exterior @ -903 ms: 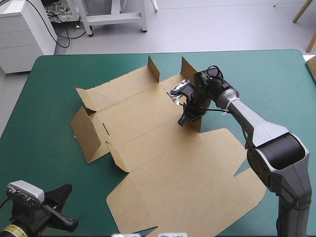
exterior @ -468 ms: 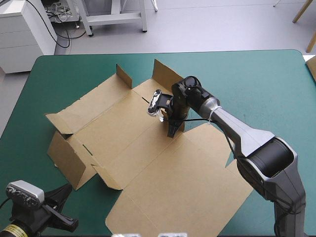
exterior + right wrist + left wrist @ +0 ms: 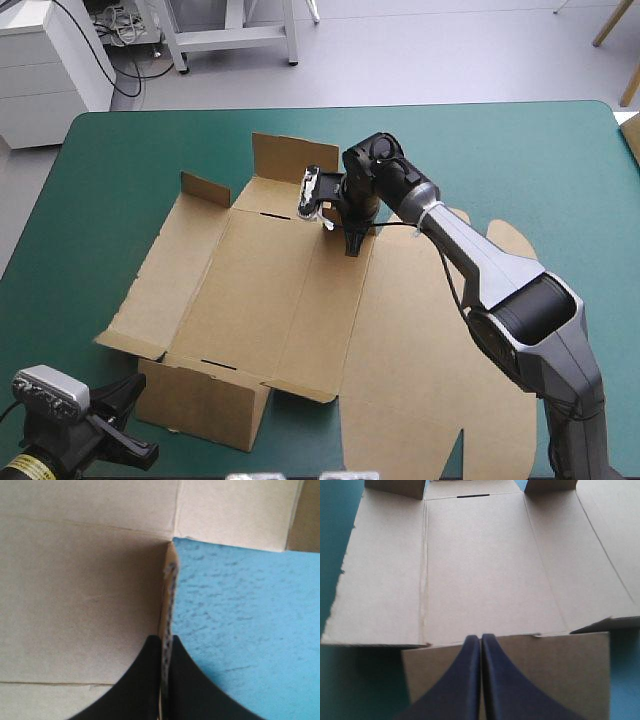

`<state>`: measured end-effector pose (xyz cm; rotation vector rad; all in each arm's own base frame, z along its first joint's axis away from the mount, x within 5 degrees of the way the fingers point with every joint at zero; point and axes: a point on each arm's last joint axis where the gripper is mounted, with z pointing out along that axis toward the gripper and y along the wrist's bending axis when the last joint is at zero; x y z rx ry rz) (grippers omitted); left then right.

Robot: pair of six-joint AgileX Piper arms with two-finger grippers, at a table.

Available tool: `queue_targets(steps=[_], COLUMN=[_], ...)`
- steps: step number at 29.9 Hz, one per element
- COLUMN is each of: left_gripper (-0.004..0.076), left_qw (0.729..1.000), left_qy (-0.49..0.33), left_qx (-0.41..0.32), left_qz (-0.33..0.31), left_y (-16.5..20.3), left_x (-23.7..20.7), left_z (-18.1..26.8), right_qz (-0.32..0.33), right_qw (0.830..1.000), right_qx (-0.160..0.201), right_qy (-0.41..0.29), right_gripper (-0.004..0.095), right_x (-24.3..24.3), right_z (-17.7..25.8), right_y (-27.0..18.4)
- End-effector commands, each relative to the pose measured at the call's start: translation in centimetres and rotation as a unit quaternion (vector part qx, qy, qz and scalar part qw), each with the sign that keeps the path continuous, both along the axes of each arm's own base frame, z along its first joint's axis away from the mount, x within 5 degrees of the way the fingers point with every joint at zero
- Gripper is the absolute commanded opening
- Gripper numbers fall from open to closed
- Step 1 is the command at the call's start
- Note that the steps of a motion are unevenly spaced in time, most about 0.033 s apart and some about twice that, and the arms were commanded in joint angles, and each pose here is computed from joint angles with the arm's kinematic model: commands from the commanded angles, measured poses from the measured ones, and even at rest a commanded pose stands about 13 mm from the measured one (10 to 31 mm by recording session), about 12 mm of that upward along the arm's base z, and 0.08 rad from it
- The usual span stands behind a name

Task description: Fold the box

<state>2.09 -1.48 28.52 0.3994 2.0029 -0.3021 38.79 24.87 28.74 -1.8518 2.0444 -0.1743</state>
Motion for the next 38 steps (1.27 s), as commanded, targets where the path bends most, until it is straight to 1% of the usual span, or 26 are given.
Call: queue_targets(steps=[1,2,4,12,13,16,21,23,25,27,31,38], left_gripper=[-0.0008,-0.0008,-0.0008,-0.0008,-0.0008,-0.0008,-0.0008,-0.0008,-0.0008,-0.0008,-0.0008,-0.0008], left_qw=[0.999,0.999,0.999,0.999,0.999,0.999,0.999,0.999,0.999,0.999,0.999,0.999], left_qy=[-0.033,-0.033,-0.033,-0.032,-0.032,-0.032,-0.032,-0.032,-0.032,-0.032,-0.032,-0.032], left_qx=[-0.02,-0.02,-0.022,-0.023,-0.023,-0.023,-0.023,-0.023,-0.023,-0.023,-0.023,-0.023], left_qz=[0.001,0.001,0.002,0.003,0.003,0.003,0.003,0.003,0.003,0.003,0.003,0.003], left_y=[-0.1,-0.1,-0.1,-0.1,-0.1,-0.1,-0.1,-0.1,-0.1,-0.1,-0.1,-0.1], left_x=[0.3,0.3,0.3,0.3,0.3,0.3,0.3,0.3,0.3,0.3,0.3,0.3], left_z=[1.2,1.2,1.2,1.2,1.2,1.2,1.2,1.2,1.2,1.2,1.2,1.2], right_qz=[0.016,0.026,0.031,0.03,0.03,0.026,0.023,0.023,0.021,0.016,0.021,0.023], right_qw=[0.998,0.998,0.997,0.996,0.996,0.996,0.998,0.998,0.999,1.0,1.0,0.999], right_qx=[0.036,0.036,0.051,0.088,0.088,0.081,0.058,0.047,0.019,0.007,0.006,0.026], right_qy=[-0.052,-0.05,-0.042,-0.014,-0.012,0.004,0.032,0.029,0.013,0.005,0.002,-0.041], right_gripper=[-0.0022,-0.0022,-0.0022,-0.0022,-0.0022,-0.0022,-0.0022,-0.0022,-0.0022,-0.0022,-0.0022,-0.0022], right_x=[-0.2,-0.2,-0.4,-0.9,-0.9,-1.0,-1.3,-1.2,-0.9,-0.7,-0.7,0.0], right_z=[4.1,4.1,4.1,3.8,3.7,2.8,0.7,0.5,0.4,0.4,0.4,0.8], right_y=[-0.6,-0.5,-0.2,0.4,0.4,0.4,0.2,0.0,-0.5,-0.8,-0.8,-0.4])
